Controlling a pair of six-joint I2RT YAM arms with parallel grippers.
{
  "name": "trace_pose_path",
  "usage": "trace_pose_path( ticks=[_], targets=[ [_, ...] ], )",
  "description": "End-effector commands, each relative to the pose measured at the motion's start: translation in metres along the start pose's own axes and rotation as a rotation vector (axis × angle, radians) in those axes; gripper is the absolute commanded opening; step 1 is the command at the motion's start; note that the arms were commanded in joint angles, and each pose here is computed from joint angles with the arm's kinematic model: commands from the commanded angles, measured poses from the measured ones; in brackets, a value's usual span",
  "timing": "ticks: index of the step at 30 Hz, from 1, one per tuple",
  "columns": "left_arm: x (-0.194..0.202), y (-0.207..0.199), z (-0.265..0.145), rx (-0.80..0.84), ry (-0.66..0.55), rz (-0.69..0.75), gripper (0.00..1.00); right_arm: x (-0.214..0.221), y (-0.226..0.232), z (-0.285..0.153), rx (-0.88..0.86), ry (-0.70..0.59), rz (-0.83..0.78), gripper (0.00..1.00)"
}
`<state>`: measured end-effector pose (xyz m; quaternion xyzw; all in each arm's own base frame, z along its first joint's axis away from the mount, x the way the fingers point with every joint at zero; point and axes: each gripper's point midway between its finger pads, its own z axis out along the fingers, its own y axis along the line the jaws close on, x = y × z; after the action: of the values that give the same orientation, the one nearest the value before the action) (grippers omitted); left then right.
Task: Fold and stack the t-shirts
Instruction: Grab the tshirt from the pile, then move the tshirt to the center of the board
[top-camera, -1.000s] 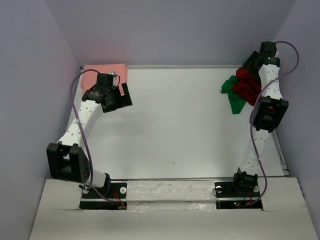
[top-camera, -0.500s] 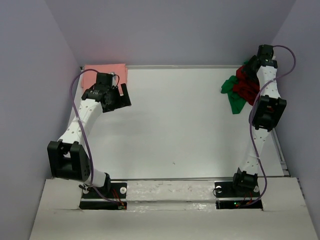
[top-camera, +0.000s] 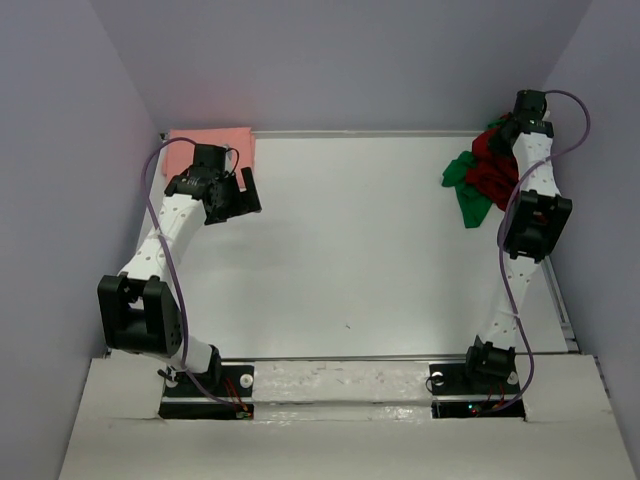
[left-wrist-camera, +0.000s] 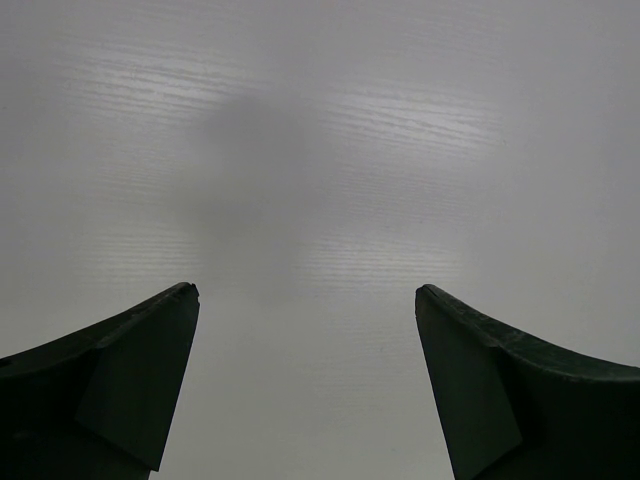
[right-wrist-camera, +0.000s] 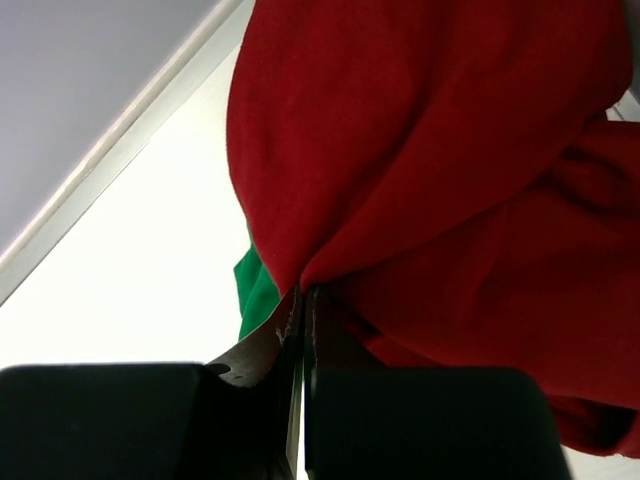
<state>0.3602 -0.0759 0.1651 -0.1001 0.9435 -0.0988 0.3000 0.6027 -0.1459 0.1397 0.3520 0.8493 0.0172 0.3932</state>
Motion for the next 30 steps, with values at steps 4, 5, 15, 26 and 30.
trace_pose_path(
  ticks=[4,5,15,26,30],
  targets=[
    [-0.014,-0.004,-0.012,0.018,-0.044,0.006,0.99,-0.044,0.070,-0.060,-0.249,-0.115,-0.088,0.00],
    [-0.014,-0.005,-0.013,0.023,-0.045,0.004,0.99,-0.058,0.082,-0.086,-0.277,-0.159,-0.135,0.00],
    [-0.022,-0.011,-0.015,0.053,-0.067,0.028,0.99,-0.030,0.122,-0.219,-0.521,-0.059,-0.101,0.00],
    [-0.023,-0.013,-0.015,0.072,-0.067,0.063,0.99,0.239,0.228,-0.388,-1.130,0.945,-0.338,0.00],
    [-0.024,-0.015,-0.016,0.080,-0.075,0.064,0.99,0.236,0.256,-0.499,-1.440,1.063,-0.398,0.00]
  ],
)
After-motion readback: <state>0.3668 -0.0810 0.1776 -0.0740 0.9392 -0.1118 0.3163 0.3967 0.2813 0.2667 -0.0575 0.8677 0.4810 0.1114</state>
